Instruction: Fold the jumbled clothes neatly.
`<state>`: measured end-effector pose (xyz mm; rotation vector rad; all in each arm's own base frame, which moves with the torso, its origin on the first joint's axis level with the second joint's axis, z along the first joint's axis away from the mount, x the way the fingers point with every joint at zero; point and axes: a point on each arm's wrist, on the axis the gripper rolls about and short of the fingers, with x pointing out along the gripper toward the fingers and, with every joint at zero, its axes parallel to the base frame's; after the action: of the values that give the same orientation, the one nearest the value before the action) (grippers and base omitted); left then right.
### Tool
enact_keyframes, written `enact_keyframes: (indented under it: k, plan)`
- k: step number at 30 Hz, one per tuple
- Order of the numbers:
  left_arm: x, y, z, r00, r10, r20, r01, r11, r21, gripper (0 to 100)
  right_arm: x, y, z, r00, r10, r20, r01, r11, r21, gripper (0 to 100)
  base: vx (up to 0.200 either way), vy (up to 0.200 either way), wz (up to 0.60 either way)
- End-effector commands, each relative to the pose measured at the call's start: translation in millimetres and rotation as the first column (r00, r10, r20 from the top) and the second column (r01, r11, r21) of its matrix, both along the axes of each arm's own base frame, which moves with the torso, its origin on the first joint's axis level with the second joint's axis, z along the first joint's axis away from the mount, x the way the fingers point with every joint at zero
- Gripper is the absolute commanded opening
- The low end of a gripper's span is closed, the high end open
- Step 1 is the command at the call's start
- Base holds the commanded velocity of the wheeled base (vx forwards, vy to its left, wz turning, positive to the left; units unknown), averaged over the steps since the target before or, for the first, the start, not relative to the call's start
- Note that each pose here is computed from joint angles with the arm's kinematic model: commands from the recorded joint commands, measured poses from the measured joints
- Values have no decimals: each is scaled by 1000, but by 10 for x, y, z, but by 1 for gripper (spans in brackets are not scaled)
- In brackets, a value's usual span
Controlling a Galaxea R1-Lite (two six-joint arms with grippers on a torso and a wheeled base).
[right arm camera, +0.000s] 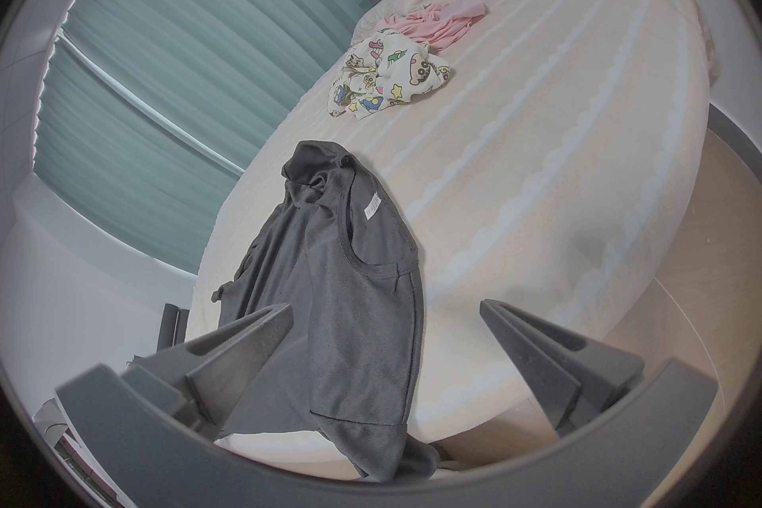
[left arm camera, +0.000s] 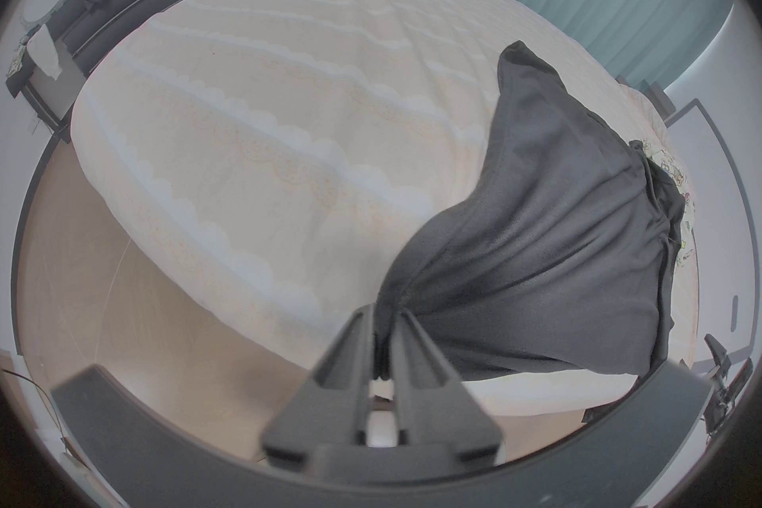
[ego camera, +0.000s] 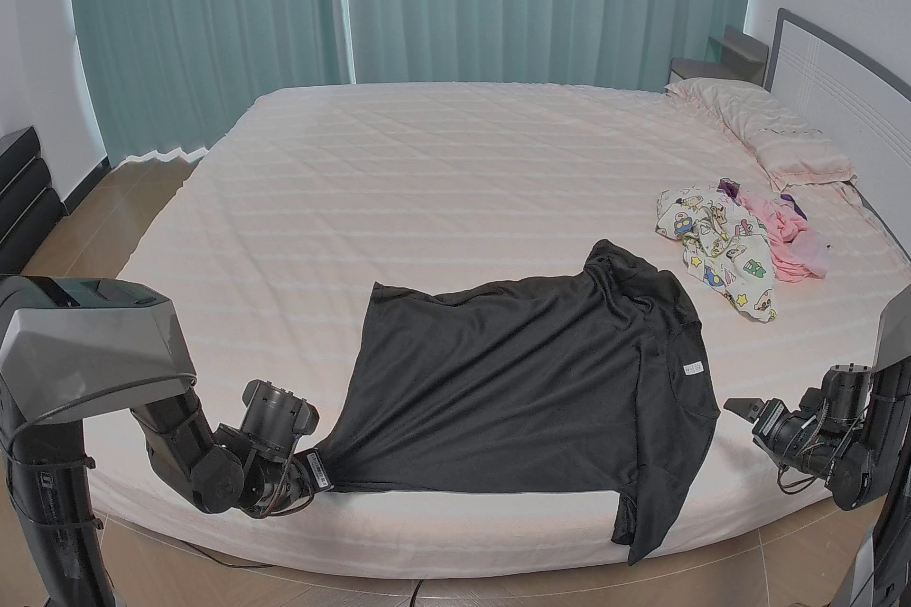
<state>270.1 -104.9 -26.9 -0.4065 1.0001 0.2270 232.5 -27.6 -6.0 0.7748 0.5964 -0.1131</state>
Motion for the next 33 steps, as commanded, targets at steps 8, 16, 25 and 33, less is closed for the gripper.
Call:
enact_keyframes:
  k: [8, 16, 25, 33]
  plan:
    - [29, 22, 164, 999, -26, 42, 30, 995, -99, 100, 24, -15, 26, 1000, -2, 24, 2, 1000, -2, 100, 0, 0, 0]
    - [16, 234, 580, 990, -106, 97, 136, 911, -390, 100, 222, 98, 138, 990, 63, 126, -59, 998, -31, 100, 0, 0, 0]
    - [76, 169, 628, 994, -38, 99, 82, 868, -490, 100, 383, 74, 235, 984, 58, 166, -52, 998, -39, 100, 0, 0, 0]
    - [24, 73, 625, 994, -74, 83, 106, 854, -510, 100, 510, 45, 182, 988, 59, 145, -52, 997, -51, 100, 0, -200, 0]
